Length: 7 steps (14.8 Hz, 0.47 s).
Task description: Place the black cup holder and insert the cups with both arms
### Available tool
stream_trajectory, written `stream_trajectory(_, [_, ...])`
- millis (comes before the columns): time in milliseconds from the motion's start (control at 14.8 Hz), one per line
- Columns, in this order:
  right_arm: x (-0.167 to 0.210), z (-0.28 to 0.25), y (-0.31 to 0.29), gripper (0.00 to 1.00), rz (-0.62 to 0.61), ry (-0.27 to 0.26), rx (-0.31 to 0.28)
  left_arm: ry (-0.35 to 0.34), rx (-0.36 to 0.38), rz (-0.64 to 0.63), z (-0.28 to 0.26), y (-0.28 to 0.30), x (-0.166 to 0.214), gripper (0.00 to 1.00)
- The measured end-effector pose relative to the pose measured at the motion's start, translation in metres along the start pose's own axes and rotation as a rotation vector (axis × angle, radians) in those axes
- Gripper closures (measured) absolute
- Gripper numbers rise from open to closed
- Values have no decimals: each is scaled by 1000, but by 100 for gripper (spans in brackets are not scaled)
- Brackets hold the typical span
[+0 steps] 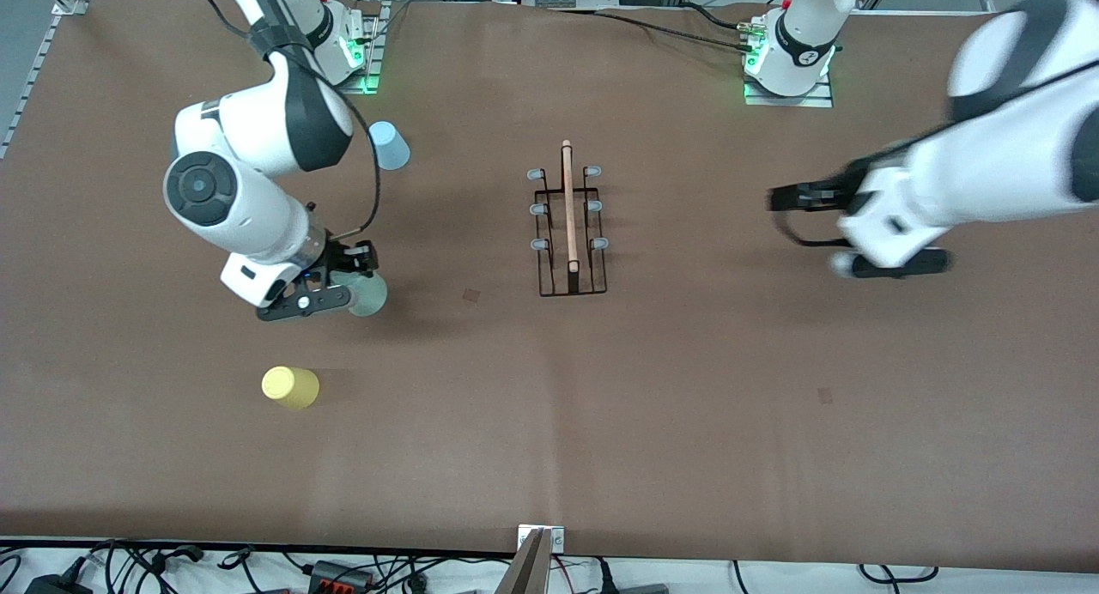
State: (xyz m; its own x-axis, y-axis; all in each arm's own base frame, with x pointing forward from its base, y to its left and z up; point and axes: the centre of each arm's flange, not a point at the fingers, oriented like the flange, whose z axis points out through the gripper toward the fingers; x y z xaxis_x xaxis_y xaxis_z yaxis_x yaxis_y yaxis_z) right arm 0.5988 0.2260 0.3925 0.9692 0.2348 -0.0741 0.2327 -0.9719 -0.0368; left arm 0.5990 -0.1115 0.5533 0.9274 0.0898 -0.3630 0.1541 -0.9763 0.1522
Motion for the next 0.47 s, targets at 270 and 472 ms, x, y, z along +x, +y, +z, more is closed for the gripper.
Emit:
stream_trajectory(270, [-11, -2, -61, 36, -72, -17, -4, 53, 83, -40, -27, -53, 3, 0])
stream_trajectory(472, [-21, -11, -106, 36, -69, -37, 66, 67, 92, -47, -32, -55, -1, 0])
